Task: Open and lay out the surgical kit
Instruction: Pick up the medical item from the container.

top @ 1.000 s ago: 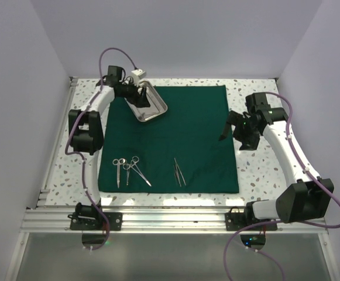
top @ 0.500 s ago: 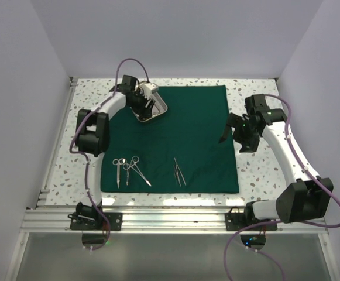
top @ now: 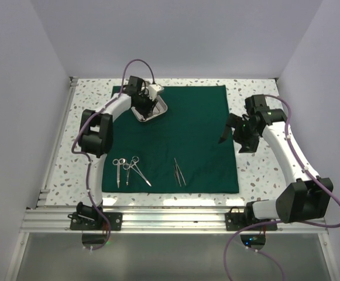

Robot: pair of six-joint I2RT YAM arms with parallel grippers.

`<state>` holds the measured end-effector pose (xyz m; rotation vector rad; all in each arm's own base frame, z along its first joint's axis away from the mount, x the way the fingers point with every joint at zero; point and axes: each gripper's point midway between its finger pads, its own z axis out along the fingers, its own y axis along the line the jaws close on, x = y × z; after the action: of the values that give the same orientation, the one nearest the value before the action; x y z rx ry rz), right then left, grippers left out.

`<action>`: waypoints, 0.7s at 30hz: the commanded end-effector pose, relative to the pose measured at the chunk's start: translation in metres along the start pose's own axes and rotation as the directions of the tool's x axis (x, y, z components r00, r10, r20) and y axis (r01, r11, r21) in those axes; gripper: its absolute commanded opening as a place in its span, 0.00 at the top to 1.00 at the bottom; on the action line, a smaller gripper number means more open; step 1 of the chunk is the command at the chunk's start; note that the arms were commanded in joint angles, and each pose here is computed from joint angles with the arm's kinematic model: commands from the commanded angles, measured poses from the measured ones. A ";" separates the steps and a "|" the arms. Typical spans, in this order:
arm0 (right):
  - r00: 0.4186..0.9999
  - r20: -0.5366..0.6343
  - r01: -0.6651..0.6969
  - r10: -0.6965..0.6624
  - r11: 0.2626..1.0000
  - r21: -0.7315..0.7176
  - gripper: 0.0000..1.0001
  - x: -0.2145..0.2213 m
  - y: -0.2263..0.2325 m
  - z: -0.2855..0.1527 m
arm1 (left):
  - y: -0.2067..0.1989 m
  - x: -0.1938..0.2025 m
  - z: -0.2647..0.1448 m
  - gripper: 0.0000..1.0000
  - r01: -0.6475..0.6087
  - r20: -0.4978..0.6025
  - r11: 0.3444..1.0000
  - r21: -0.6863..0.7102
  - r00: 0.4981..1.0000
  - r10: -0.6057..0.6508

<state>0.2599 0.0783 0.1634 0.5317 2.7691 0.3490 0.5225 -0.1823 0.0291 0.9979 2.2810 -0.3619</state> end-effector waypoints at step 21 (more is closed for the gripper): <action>1.000 0.002 -0.007 0.007 0.996 -0.084 0.01 -0.004 0.014 -0.002 | 0.068 -0.068 -0.091 1.00 0.263 0.240 0.939 -0.223 0.948 -0.209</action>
<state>0.2589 0.0820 0.1612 0.5367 2.7763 0.3917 0.5433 -0.1578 0.0549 0.7594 2.3260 -0.3131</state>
